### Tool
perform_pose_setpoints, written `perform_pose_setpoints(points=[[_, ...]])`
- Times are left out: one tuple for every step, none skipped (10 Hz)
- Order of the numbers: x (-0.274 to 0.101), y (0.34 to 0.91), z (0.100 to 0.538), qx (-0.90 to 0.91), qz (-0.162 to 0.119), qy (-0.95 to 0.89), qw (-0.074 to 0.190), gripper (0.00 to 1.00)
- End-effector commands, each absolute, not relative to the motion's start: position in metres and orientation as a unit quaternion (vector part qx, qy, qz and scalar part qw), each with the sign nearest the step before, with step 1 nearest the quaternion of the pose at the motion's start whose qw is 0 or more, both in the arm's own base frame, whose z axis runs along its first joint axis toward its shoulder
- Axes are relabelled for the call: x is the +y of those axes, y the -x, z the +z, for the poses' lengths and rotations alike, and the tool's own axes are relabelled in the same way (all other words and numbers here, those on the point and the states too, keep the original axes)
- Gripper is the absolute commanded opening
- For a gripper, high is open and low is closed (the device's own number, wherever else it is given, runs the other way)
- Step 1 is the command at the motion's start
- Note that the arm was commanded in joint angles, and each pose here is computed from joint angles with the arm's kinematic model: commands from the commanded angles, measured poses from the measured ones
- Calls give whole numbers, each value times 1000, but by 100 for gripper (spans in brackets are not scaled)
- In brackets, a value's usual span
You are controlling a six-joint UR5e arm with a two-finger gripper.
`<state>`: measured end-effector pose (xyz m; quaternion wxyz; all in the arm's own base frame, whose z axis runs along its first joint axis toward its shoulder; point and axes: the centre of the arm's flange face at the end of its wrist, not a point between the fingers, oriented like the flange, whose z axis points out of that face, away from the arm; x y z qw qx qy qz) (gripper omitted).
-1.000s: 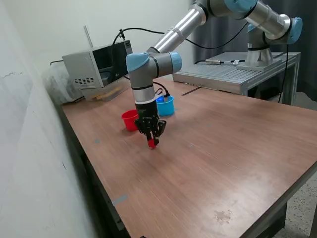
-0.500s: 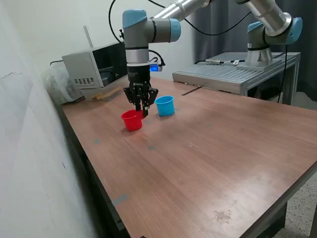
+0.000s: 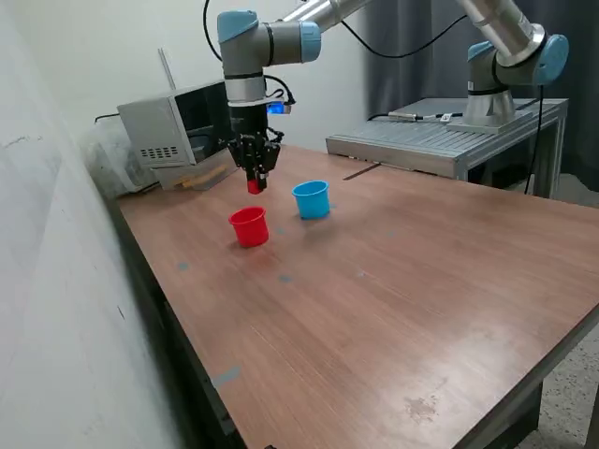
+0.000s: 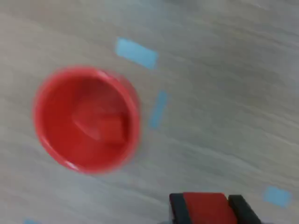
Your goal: Place red objects in the red bin, and blue objects in the blue bin.
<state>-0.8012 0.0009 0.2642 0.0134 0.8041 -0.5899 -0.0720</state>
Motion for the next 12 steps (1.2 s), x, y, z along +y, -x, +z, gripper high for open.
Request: perform_pose_setpoints(points=[[35, 795, 256, -608, -61, -791, 4, 0], [36, 794, 253, -609, -59, -791, 4, 0], [41, 794, 249, -612, -57, -789, 2, 0], [43, 795, 239, -612, -53, -789, 1, 0], [60, 797, 220, -621, -45, -782, -3, 0], [77, 799, 209, -629, -50, -776, -1, 0], [81, 801, 208, -631, -59, -773, 6, 0], [82, 802, 209, -632, -63, -773, 8, 0], [83, 803, 209, -632, -65, -773, 9, 0], [83, 803, 207, -632, -64, -772, 9, 0], [82, 802, 207, -632, -63, -772, 8, 0], [82, 802, 205, -633, -63, -772, 8, 100]])
